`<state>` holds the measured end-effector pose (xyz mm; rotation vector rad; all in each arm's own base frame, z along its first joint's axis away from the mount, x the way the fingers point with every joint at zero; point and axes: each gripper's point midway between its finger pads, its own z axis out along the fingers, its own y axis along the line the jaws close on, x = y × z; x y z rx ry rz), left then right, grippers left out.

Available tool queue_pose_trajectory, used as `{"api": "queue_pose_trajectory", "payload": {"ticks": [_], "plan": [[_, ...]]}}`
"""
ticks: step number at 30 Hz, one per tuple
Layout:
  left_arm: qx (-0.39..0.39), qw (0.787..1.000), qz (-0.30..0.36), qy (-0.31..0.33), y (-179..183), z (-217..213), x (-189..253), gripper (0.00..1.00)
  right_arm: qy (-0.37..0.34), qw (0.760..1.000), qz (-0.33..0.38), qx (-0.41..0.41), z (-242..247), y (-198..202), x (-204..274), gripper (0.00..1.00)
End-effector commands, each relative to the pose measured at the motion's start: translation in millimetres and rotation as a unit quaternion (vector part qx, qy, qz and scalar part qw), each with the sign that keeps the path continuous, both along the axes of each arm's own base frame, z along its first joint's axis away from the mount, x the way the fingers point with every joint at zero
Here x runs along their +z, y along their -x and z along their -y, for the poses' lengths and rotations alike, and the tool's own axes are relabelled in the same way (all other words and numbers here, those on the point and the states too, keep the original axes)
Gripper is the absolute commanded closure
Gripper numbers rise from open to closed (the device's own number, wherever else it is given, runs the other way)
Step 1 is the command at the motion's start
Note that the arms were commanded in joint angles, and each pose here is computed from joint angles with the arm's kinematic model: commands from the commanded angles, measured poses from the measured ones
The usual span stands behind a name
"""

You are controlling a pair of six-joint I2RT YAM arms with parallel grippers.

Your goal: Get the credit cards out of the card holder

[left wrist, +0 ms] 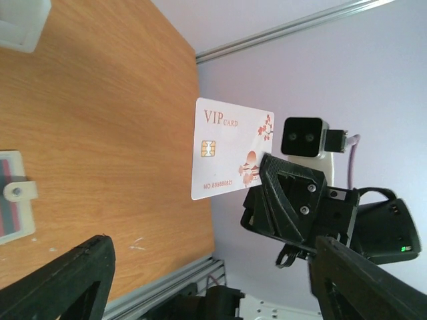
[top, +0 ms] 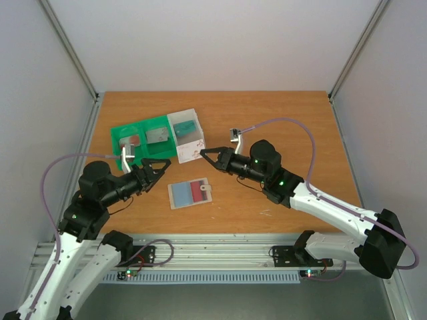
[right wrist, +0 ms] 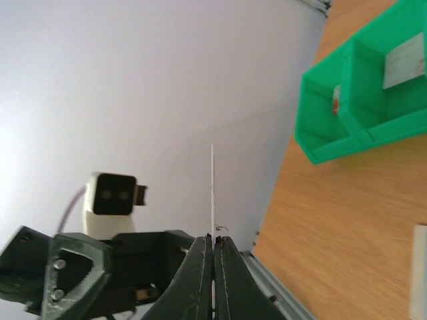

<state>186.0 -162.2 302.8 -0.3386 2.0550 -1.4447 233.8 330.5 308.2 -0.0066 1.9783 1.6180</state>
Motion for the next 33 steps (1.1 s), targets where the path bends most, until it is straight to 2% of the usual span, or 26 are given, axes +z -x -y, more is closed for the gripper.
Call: {"api": "queue_pose_trajectory", "payload": {"ticks": [1,4,11,21,26,29,33], "plan": [[-0.010,0.997,0.041,0.068,-5.1,7.9,36.7,0.20,-0.071,0.997,-0.007,-0.006,-5.4,-6.3,21.3,0.99],[-0.016,0.996,0.038,0.075,-7.0,10.7,36.9,0.23,-0.076,0.997,-0.017,-0.004,-10.0,-8.5,18.8,0.99],[-0.015,0.995,0.022,0.098,-13.0,13.9,20.3,0.37,-0.090,0.995,-0.032,-0.006,-17.4,-10.6,16.9,0.99],[-0.020,0.996,0.017,0.091,-21.1,18.4,17.7,0.41,-0.091,0.995,-0.051,-0.003,-21.3,-8.1,10.5,0.99],[-0.021,0.996,0.015,0.084,-26.5,20.8,16.4,0.63,-0.096,0.994,-0.057,0.005,-21.8,-4.7,10.7,0.99],[-0.014,0.996,0.008,0.083,-30.4,20.2,13.1,0.72,-0.093,0.994,-0.061,0.013,-23.1,-1.9,9.6,0.99],[-0.007,0.996,0.006,0.083,-32.1,18.7,14.0,0.96,-0.089,0.994,-0.067,0.019,-22.5,1.4,5.1,0.99]]}}
